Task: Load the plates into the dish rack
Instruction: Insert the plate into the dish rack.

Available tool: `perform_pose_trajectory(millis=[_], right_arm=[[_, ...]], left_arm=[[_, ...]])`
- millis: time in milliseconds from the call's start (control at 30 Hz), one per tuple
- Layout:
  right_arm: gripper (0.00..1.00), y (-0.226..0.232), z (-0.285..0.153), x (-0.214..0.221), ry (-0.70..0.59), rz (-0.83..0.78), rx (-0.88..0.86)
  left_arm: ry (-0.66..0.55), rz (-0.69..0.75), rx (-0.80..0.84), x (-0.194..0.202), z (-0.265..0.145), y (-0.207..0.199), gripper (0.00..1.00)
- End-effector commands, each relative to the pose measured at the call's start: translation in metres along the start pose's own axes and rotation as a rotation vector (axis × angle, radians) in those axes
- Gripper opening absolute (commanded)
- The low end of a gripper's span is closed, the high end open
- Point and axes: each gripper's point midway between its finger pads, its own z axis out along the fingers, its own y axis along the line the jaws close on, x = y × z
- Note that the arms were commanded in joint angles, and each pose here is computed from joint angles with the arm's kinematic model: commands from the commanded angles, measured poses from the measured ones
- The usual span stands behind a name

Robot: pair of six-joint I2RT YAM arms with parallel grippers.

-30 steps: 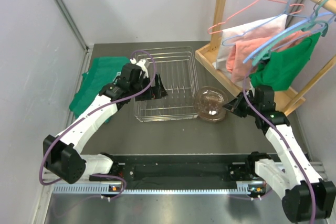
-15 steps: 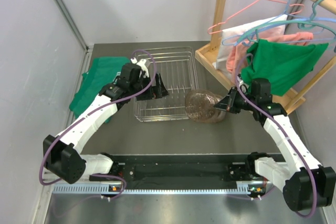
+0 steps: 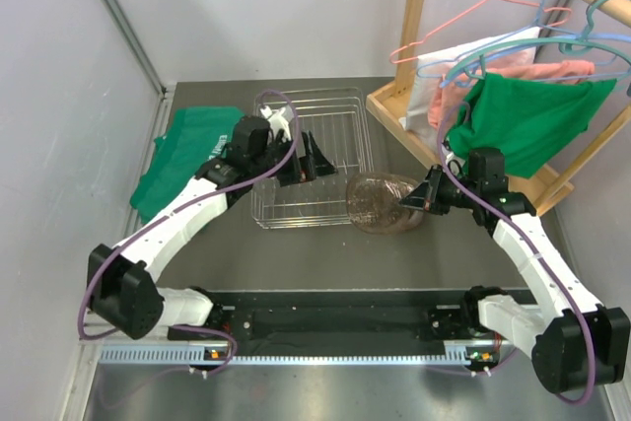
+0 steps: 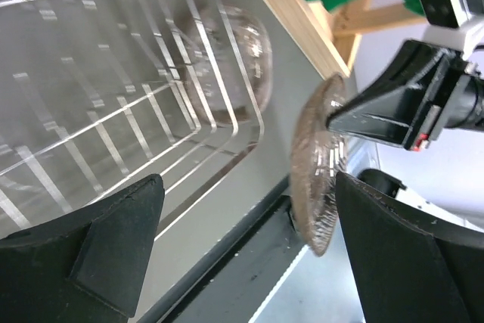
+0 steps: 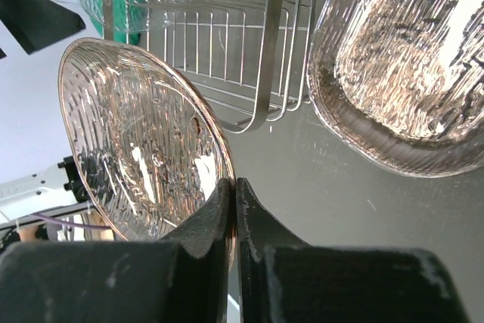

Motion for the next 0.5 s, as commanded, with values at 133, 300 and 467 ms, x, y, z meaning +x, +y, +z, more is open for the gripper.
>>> perform_pose_trajectory(millis=[133,300,467], right_arm=[[0.00,0.005,0.002,-0.014,-0.056,-0.052,-0.012],[0.00,0.006,0.003,-0.015,-0.064,-0.042,-0.018],[0.00,0.006,0.003,-0.014,-0.057,-0.045,-0.022]], left_arm=[[0.071,0.036,0.159,0.024,0.036,-0.051,0.99],[0.126,0.042,0.164,0.050,0.051,-0.059,0.97],[0.107,0.044,0.144,0.049,0.058,-0.057,0.71]])
